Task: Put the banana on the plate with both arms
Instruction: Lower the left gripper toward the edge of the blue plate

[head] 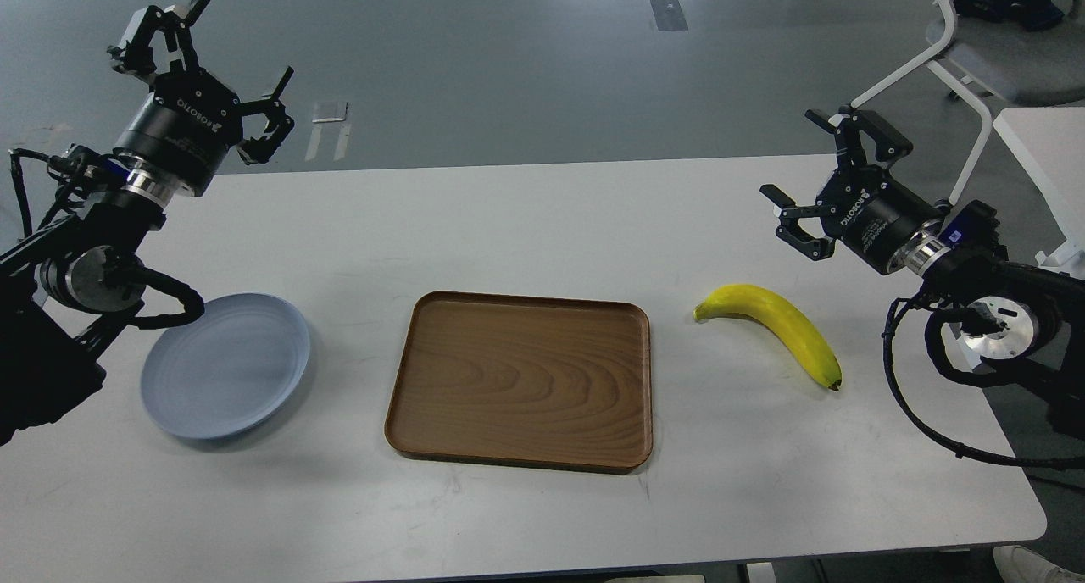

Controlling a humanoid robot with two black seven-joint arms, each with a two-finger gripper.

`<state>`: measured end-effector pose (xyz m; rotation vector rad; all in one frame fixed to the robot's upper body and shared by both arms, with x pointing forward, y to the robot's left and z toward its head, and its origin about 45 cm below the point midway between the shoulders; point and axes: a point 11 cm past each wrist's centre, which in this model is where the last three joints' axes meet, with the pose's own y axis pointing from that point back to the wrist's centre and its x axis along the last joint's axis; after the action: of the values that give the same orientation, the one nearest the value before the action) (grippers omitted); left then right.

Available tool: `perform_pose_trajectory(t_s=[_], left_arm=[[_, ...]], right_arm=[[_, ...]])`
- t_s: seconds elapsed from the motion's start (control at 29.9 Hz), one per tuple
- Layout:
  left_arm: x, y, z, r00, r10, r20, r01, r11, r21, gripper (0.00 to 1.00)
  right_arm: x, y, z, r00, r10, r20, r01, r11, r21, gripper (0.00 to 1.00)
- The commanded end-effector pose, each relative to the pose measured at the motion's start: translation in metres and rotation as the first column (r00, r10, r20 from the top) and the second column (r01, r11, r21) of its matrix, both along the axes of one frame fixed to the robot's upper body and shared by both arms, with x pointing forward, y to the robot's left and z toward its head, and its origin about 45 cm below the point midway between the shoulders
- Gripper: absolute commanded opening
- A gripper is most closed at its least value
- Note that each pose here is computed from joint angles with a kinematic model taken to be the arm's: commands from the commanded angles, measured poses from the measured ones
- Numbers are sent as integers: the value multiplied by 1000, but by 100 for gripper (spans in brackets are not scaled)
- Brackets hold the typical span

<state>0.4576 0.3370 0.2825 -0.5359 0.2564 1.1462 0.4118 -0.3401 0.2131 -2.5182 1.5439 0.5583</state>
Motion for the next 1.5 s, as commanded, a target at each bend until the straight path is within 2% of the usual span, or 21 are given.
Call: perform_pose_trajectory(t_s=[0.0, 0.27, 0.47, 0.8, 1.1, 1.34, 1.47], left_arm=[[0, 0, 0, 1000, 0, 0, 0, 1000, 0, 100], [-1, 4, -5, 1000, 6, -13, -6, 1000, 19, 100], [-1, 31, -6, 997, 73, -18, -72, 996, 58, 100], [-4, 49, -13, 992, 119, -35, -116, 991, 65, 100], [-11, 68, -13, 988, 147, -41, -142, 985, 98, 100], [-17, 72, -19, 988, 143, -56, -136, 983, 122, 100], [-18, 54, -13, 995, 86, -44, -81, 992, 102, 100]], right_arm=[[0, -1, 0, 1000, -1, 0, 1, 1000, 0, 100], [0, -1, 0, 1000, 1, -2, -1, 1000, -6, 100], [-1, -15, 5, 1000, -11, 7, 11, 999, -41, 100], [6, -4, 20, 993, 105, 61, -92, 977, -190, 100], [13, -2, 30, 990, 109, 86, -91, 977, -195, 100], [9, -4, 25, 992, 105, 73, -89, 977, -194, 100], [9, -6, 23, 993, 100, 69, -85, 977, -196, 100]])
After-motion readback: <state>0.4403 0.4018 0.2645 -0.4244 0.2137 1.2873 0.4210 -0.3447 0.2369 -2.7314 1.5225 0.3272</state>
